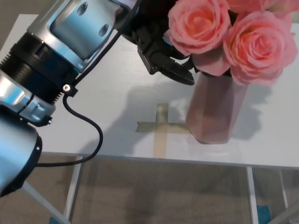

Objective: Use the left hand to pick up the rose and then lift and insert it into the pink vase.

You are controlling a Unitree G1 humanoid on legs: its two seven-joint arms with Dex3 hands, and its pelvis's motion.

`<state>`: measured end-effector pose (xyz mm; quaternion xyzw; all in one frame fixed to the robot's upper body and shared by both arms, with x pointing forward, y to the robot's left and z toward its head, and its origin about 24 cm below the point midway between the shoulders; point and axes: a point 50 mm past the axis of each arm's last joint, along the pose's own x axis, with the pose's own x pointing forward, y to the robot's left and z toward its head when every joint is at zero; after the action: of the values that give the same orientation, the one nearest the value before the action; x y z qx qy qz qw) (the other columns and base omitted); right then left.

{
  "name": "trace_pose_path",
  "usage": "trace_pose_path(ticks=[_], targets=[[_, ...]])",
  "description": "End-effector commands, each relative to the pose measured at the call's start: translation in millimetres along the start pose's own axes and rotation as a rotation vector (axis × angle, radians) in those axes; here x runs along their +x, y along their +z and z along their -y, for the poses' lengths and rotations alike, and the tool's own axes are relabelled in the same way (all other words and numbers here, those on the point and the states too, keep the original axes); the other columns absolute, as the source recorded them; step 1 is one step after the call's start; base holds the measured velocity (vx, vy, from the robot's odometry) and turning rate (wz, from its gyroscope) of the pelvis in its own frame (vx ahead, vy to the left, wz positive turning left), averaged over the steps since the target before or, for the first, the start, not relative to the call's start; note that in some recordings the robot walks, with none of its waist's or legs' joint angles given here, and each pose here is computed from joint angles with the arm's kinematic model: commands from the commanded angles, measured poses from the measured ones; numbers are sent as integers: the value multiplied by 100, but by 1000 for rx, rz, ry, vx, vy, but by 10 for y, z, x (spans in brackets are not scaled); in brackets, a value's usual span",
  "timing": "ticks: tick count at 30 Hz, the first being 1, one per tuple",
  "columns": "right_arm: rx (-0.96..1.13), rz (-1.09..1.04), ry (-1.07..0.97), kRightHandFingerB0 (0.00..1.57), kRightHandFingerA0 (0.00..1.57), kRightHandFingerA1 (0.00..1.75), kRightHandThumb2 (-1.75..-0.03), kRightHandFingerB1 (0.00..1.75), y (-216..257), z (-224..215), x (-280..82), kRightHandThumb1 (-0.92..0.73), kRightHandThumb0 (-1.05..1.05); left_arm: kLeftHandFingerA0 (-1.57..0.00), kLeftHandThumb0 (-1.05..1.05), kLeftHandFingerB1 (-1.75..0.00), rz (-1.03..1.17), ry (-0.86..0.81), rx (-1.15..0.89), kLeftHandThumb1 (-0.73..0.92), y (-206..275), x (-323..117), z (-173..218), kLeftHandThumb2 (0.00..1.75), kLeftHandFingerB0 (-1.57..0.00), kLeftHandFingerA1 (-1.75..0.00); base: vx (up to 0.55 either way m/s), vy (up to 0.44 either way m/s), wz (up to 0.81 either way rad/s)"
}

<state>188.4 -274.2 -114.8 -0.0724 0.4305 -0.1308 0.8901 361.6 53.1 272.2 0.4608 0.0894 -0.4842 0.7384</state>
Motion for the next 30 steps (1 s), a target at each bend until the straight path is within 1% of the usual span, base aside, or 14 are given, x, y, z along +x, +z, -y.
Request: trace_pose_path(ticks=[1,4,8,9,10,11,13,14,21,24,25,27,29,30], targets=[[6,-16,11,58,71,50,-58,45,-22,14,-2,-65,-31,-9,-69,-4,-68,18,97,38,28,-86,-40,85,0,-18,0,0,0],[6,-14,13,58,70,50,-58,45,-27,13,-4,-65,-31,-14,-72,0,-113,23,109,38,4,-86,-28,83,0,-37,0,0,0],[10,-12,13,59,71,51,-58,45,-23,9,-3,-65,-31,-13,-71,0,-165,35,164,37,10,-92,-22,82,0,-36,0,0,0],[10,-12,13,59,71,51,-58,45,-22,9,-3,-65,-31,-15,-90,-12,-172,39,175,43,15,-95,-21,55,0,-29,0,0,0],[9,-12,13,59,71,51,-58,45,-21,8,-3,-65,-31,-15,-90,-12,-180,45,190,43,21,-98,-18,55,0,-29,0,0,0],[11,-11,15,59,71,51,-58,45,-13,8,-1,-65,-31,-14,-69,0,-199,59,232,36,36,-97,-18,82,0,-39,0,0,0],[12,-10,15,59,71,51,-58,45,-3,8,1,-65,-31,-13,-69,0,-218,73,271,36,52,-97,-17,82,0,-37,0,0,0],[12,-11,15,58,70,50,-58,45,-3,9,2,-65,-32,-13,-90,-13,-226,77,286,43,55,-94,-14,55,0,-28,0,0,0],[16,-11,19,57,69,50,-59,45,1,7,2,-64,-32,-13,-91,-15,-230,108,324,42,54,-122,-7,55,0,-29,0,0,0],[15,-9,21,57,69,50,-59,45,12,12,4,-64,-32,-6,-91,-10,-191,169,289,33,-5,-239,-44,68,-4,-22,0,0,0],[11,-7,22,57,70,50,-59,45,12,13,4,-64,-32,-5,-91,-18,-181,191,279,42,-24,-294,-78,54,0,-27,0,0,0],[9,-6,22,57,70,50,-59,45,12,14,4,-64,-32,-5,-91,-18,-178,197,278,42,-30,-311,-87,54,0,-27,0,0,0],[13,-8,22,57,70,50,-59,45,3,20,2,-65,-32,-8,-92,-2,-124,225,180,37,-54,-463,-177,69,-8,-11,0,0,0],[14,-13,21,57,70,50,-58,45,-9,14,0,-65,-32,0,-66,-3,-77,252,125,38,-80,-567,-215,82,0,-2,0,0,0]])
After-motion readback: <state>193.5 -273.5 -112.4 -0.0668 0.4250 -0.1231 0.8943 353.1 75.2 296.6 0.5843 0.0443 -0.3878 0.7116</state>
